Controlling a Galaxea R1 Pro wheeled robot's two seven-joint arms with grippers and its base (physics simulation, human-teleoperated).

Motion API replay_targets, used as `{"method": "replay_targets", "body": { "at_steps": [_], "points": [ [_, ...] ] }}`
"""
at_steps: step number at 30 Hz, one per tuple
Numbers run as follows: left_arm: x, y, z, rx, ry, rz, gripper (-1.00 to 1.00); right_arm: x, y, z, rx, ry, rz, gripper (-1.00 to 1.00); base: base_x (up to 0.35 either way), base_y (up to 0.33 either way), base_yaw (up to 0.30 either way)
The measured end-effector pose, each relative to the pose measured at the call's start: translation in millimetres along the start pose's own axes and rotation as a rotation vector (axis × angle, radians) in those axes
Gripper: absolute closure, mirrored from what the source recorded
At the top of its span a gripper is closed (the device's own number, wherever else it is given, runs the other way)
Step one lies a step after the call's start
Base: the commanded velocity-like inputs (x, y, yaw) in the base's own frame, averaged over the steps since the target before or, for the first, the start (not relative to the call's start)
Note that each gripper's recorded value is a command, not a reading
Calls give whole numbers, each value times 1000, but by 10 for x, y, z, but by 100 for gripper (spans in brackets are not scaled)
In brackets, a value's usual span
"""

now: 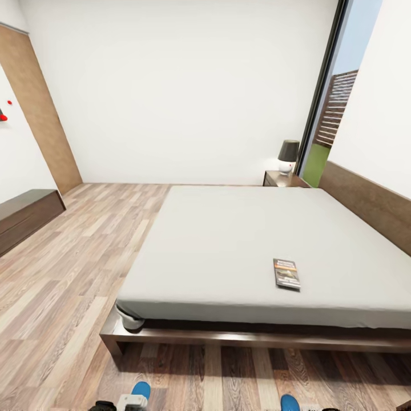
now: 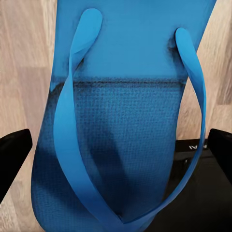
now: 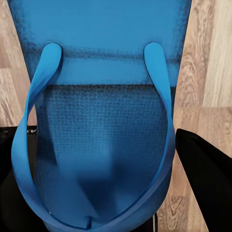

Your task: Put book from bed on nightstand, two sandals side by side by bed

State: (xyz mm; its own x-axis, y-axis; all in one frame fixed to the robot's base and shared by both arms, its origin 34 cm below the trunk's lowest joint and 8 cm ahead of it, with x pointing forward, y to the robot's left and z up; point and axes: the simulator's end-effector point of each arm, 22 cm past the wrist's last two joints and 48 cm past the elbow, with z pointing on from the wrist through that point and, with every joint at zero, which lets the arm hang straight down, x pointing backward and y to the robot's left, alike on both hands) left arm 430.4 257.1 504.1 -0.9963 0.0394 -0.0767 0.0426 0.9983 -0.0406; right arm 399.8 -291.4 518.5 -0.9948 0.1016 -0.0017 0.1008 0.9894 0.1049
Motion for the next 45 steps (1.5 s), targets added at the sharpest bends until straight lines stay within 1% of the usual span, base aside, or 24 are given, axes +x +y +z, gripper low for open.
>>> {"method": "replay_targets", "body": {
  "at_steps": [5, 8, 13, 16, 29, 34, 39, 45],
  "points": [
    [-99, 6, 65, 0, 0, -1, 100, -114, -12, 60, 0, -10, 0, 100, 0, 0, 0],
    [-216, 12, 92, 0, -10, 0, 100, -190, -42, 93, 2, -18, 3, 100, 0, 0, 0],
    [-322, 19, 154, 0, -11, 0, 100, -287, -103, 152, 1, -30, 37, 100, 0, 0, 0],
    [-366, 24, 197, -1, -14, 1, 100, -316, -134, 183, 2, -20, 48, 100, 0, 0, 0],
    [-362, 41, 416, -5, -16, 4, 100, -374, -209, 372, 7, -22, 54, 100, 0, 0, 0],
    [-354, 48, 503, -7, -18, 6, 100, -511, -193, 410, 4, -33, 54, 100, 0, 0, 0],
    [-347, 55, 593, -8, -23, 6, 100, -616, -159, 424, 0, -6, 56, 100, 0, 0, 0],
    [-339, 63, 701, -10, -27, 8, 100, -672, -163, 493, 4, 2, 52, 100, 0, 0, 0]
  ]
}}
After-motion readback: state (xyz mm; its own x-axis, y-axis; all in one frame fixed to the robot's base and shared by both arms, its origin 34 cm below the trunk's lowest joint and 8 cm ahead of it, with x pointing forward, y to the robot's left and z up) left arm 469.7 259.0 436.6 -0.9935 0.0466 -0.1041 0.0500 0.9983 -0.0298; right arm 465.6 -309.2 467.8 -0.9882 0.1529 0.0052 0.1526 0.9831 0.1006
